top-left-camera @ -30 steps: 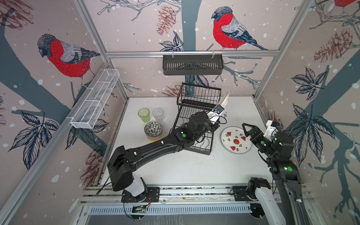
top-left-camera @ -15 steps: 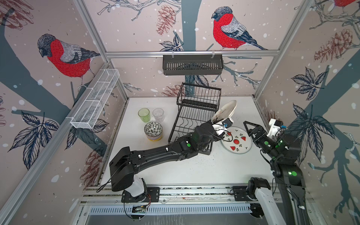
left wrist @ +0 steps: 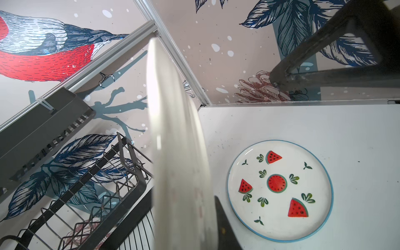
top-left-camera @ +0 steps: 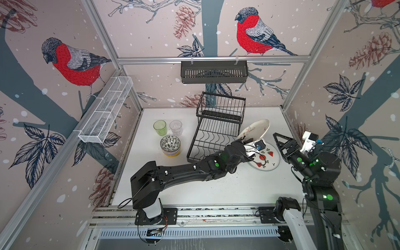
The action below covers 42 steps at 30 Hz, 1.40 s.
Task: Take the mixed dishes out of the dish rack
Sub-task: 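Carry the floral plate toward the right gripper above the stacked plates, then close the right gripper on the floral plate edge held by the left gripper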
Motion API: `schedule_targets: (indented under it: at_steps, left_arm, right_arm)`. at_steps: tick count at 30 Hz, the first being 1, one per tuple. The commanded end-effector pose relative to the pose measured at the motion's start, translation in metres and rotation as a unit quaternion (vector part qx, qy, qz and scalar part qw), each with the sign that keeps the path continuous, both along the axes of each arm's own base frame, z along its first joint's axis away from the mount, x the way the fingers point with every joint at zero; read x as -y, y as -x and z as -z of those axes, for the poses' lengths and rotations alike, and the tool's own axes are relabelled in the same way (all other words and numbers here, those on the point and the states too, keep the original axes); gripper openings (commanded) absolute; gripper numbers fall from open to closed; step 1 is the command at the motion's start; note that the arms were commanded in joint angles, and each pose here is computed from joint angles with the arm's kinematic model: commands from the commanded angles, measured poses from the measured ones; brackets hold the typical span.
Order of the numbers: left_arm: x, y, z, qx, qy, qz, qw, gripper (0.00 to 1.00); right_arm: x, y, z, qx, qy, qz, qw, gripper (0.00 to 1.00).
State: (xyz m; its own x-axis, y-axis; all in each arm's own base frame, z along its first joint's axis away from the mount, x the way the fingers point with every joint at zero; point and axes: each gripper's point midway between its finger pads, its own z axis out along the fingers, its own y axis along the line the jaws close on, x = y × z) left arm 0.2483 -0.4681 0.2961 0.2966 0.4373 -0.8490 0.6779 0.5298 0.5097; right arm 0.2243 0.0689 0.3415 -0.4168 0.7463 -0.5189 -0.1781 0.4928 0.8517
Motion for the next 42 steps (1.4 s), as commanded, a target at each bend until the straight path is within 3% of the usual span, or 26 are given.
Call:
schedule_targets:
  at_steps: [1, 19, 42]
  left_arm:
    - [0.006, -0.002, -0.038, 0.043, 0.066, -0.004, 0.997, 0.0]
    - [0.038, 0.013, -0.01, 0.133, 0.021, 0.001, 0.991, 0.0]
    - [0.051, 0.024, 0.016, 0.164, -0.004, 0.038, 0.986, 0.0]
  right_arm:
    - [-0.002, 0.002, -0.011, 0.017, -0.007, -0.006, 1.0, 1.0]
    - [0.004, -0.006, 0.024, -0.048, 0.01, 0.01, 0.999, 0.96]
    - [0.006, -0.02, 0.062, -0.107, 0.045, -0.002, 0.993, 0.51]
